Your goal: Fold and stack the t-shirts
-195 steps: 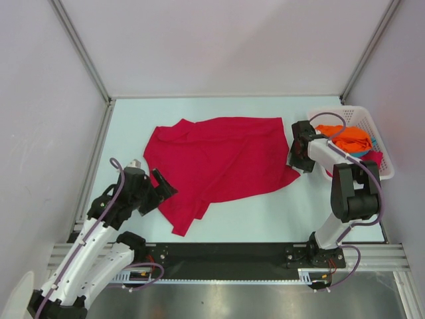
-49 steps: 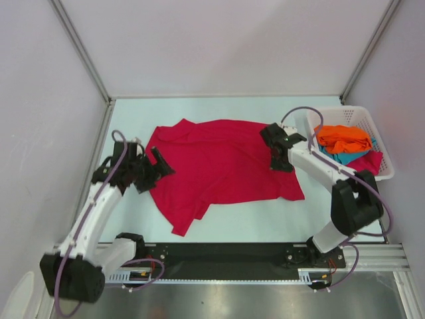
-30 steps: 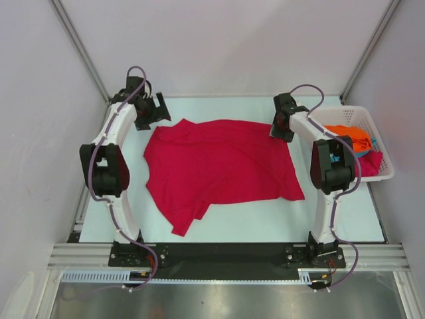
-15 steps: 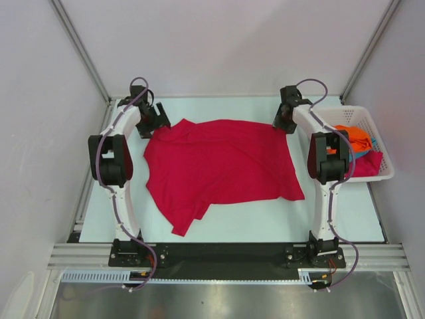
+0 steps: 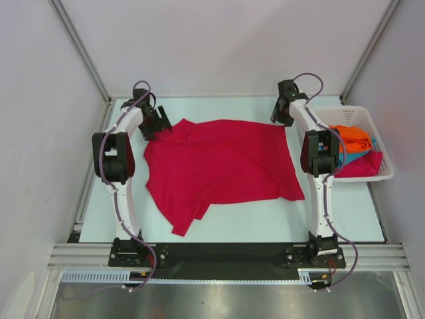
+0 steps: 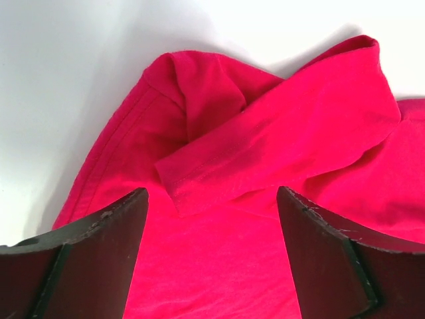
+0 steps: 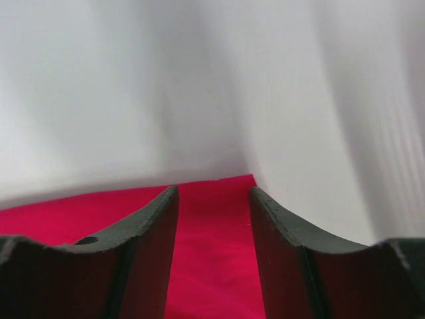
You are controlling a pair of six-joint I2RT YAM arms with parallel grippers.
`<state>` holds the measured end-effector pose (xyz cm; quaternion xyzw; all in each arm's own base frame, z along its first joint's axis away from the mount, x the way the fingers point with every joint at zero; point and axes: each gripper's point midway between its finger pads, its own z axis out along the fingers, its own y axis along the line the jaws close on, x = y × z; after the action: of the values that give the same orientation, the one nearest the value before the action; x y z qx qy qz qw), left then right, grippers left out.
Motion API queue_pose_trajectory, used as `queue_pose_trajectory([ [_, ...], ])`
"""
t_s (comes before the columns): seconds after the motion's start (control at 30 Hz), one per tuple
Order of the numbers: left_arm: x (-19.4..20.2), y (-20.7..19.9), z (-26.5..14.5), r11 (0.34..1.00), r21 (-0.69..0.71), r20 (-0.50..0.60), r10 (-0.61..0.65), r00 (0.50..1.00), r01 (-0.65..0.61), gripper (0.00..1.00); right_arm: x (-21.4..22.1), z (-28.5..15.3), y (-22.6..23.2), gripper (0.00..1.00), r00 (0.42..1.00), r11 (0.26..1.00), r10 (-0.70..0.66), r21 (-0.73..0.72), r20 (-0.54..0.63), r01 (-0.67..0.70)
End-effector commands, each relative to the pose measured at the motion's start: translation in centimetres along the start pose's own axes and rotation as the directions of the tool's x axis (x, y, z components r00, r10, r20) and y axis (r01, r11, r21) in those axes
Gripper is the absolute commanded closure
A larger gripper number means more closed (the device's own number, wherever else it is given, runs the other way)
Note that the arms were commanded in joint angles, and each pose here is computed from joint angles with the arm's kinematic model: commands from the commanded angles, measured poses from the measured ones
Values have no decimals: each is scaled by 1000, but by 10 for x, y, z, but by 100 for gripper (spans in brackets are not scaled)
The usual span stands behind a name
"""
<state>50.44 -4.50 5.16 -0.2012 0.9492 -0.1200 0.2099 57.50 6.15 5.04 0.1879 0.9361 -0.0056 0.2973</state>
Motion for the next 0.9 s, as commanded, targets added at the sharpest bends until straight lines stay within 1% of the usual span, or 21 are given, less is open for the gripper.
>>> queue_pose_trajectory([
  [0.0, -16, -12, -1, 999, 47, 45, -9, 999, 7, 18, -14, 1, -19, 48, 1000, 999, -1, 47, 20, 0],
  [0.1, -15, -12, 1, 999, 47, 38, -10, 999, 8, 20, -9, 9, -25, 48, 1000, 998, 1, 57, 3, -1],
  [0.17, -13, -12, 3, 999, 48, 34, -10, 999, 9, 25, -5, 12, -27, 51, 1000, 998, -1, 58, -9, 2],
  [0.2, -12, -11, 5, 999, 46, 29, -13, 1000, 11, 28, -4, 12, -26, 54, 1000, 999, -2, 53, -9, 3],
  [0.23, -11, -11, 5, 999, 51, 26, -14, 1000, 13, 34, -2, 13, -26, 60, 1000, 999, -4, 48, -14, 5],
  [0.27, -11, -11, 6, 999, 52, 23, -16, 1000, 14, 36, -1, 14, -24, 66, 1000, 999, -5, 34, -15, 5],
  [0.3, -10, -12, 7, 998, 53, 23, -16, 1000, 14, 43, 0, 14, -23, 80, 1000, 1000, -9, 29, -16, 9],
  [0.37, -12, -13, 8, 998, 60, 26, -16, 1000, 15, 52, 2, 16, -21, 90, 1000, 1000, -10, 16, -21, 10],
  [0.4, -12, -13, 9, 998, 59, 27, -15, 1000, 13, 62, 3, 16, -21, 92, 1000, 1000, -12, 12, -24, 12],
  [0.47, -14, -13, 9, 998, 59, 30, -14, 999, 13, 71, 5, 17, -20, 94, 999, 1000, -15, 6, -28, 15],
  [0.5, -15, -14, 9, 998, 59, 32, -11, 999, 9, 81, 5, 18, -20, 100, 999, 1000, -18, 3, -30, 18],
  [0.57, -15, -12, 8, 999, 53, 33, -11, 999, 10, 91, 9, 18, -18, 100, 999, 1000, -25, -13, -40, 24],
  [0.6, -15, -12, 7, 999, 50, 35, -10, 999, 8, 100, 9, 17, -17, 100, 999, 999, -27, -20, -38, 26],
  [0.73, -16, -9, 3, 1000, 30, 43, -4, 999, 3, 100, 5, 12, -11, 100, 999, 998, -31, -51, -10, 31],
  [0.87, -23, -6, -5, 1000, 4, 71, 8, 997, -8, 100, -1, 3, -8, 100, 998, 998, -49, -39, 30, 50],
])
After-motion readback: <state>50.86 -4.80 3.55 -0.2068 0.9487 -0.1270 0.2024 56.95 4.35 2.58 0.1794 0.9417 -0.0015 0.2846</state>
